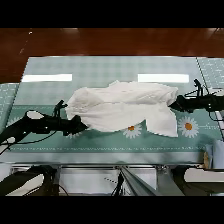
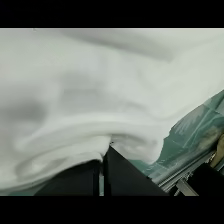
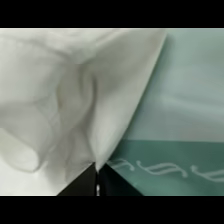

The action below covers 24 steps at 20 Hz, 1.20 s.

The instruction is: Fold the shirts.

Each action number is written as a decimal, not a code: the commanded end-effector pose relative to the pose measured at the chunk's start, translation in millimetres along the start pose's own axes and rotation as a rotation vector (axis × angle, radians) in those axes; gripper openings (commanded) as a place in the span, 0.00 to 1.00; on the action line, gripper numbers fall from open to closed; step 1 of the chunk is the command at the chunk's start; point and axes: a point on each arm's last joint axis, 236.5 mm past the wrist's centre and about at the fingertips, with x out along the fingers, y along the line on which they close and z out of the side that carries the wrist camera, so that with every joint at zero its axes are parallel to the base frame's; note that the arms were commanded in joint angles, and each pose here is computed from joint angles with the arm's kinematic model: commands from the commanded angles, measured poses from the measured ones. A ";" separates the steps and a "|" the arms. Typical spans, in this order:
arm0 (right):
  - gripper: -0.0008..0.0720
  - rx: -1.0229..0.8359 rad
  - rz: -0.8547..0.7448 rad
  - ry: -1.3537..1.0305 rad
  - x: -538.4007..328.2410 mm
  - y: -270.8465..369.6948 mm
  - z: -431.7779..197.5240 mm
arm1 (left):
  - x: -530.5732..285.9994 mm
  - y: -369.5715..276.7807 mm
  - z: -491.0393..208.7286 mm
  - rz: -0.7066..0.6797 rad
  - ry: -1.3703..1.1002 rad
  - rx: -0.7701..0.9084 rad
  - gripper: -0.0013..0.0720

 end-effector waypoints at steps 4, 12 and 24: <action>0.05 -0.329 0.071 -0.344 -130.8 104.5 69.3 | -88.0 -133.5 54.0 -0.161 -0.255 0.371 0.05; 0.05 -0.684 0.191 -1.351 -489.6 343.7 17.1 | -457.7 -397.4 -51.0 -0.382 -1.291 1.093 0.05; 0.05 -0.615 -0.192 -1.575 -571.8 338.0 -158.7 | -487.3 -327.3 -173.8 -0.031 -1.356 1.018 0.05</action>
